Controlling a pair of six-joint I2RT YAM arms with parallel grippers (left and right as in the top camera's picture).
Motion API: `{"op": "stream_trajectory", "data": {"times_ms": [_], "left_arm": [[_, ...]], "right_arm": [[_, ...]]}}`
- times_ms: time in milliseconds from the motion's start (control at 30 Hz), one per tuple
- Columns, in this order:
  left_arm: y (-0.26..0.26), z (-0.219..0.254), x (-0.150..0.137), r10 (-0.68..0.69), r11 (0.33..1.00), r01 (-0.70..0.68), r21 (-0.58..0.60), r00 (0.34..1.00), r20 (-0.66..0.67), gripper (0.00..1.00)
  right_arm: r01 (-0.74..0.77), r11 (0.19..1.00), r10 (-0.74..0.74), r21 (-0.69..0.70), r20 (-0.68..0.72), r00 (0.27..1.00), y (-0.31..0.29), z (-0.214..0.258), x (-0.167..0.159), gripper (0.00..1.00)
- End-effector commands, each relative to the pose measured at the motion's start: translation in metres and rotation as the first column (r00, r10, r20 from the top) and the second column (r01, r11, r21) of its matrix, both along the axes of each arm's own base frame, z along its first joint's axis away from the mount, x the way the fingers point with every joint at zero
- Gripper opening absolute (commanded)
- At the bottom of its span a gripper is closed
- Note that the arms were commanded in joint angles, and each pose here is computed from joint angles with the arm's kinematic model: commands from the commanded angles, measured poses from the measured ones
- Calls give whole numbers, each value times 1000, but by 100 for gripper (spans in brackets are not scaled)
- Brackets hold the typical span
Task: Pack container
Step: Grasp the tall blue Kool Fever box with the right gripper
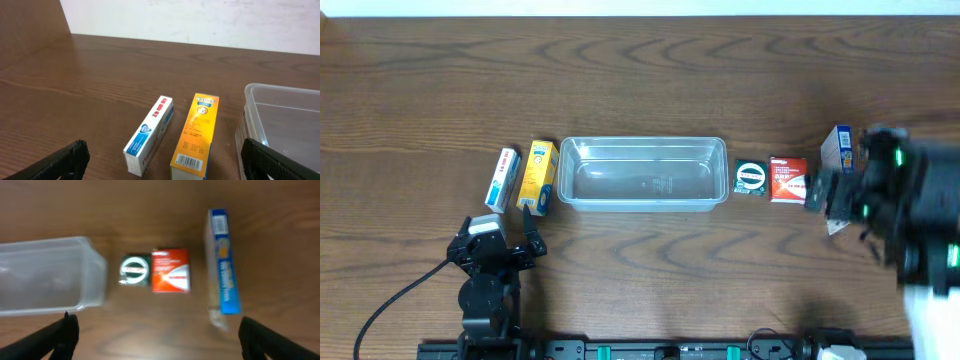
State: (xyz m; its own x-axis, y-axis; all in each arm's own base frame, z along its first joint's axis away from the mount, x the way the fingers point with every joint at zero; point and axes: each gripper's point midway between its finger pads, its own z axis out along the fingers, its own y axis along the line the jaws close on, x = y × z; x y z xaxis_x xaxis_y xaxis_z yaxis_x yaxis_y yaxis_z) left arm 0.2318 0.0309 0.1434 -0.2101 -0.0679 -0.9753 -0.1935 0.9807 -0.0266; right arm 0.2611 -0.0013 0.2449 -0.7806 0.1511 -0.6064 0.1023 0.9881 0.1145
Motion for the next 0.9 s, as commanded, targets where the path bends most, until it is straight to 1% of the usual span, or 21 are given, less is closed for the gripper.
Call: {"op": "stream_trajectory", "data": {"times_ms": [0, 100, 167, 233, 267, 333, 433, 533, 600, 700, 800, 867], "left_arm": [[1, -14, 0, 8, 1000, -9, -8, 1000, -30, 98], [1, -14, 0, 8, 1000, -9, -8, 1000, -30, 98], [1, -14, 0, 8, 1000, -8, -8, 1000, -30, 98], [1, -14, 0, 8, 1000, -9, -8, 1000, -30, 98], [1, -14, 0, 8, 1000, -9, -8, 1000, -30, 98], [1, -14, 0, 8, 1000, -9, -8, 1000, -30, 98], [1, -14, 0, 8, 1000, -8, -8, 1000, -30, 98], [1, -14, 0, 8, 1000, -9, -8, 1000, -30, 98], [1, -14, 0, 8, 1000, -8, -8, 1000, -30, 98], [1, -14, 0, 8, 1000, -9, -8, 1000, -30, 98], [1, -14, 0, 8, 1000, -9, -8, 1000, -30, 98], [1, -14, 0, 8, 1000, -9, -8, 1000, -30, 98]], "right_arm": [[-10, 994, -2, -107, -109, 994, -14, 5, 24, 99], [3, 991, -26, -130, -178, 984, -20, -5, 38, 98], [98, 980, -131, -172, -194, 972, -37, -12, 44, 99], [217, 952, -262, -218, -206, 943, -59, -19, 44, 99], [240, 945, -288, -224, -217, 933, -64, -23, 44, 99], [246, 946, -295, -210, -249, 922, -67, -33, 45, 99], [261, 939, -321, -225, -298, 899, -77, -50, 45, 99], [270, 936, -336, -228, -341, 878, -84, -70, 52, 99], [254, 943, -319, -213, -374, 871, -83, -84, 59, 99], [238, 951, -303, -199, -421, 855, -81, -106, 67, 94], [227, 959, -282, -172, -456, 844, -77, -124, 75, 84], [223, 960, -277, -169, -474, 836, -77, -133, 77, 81]]}}
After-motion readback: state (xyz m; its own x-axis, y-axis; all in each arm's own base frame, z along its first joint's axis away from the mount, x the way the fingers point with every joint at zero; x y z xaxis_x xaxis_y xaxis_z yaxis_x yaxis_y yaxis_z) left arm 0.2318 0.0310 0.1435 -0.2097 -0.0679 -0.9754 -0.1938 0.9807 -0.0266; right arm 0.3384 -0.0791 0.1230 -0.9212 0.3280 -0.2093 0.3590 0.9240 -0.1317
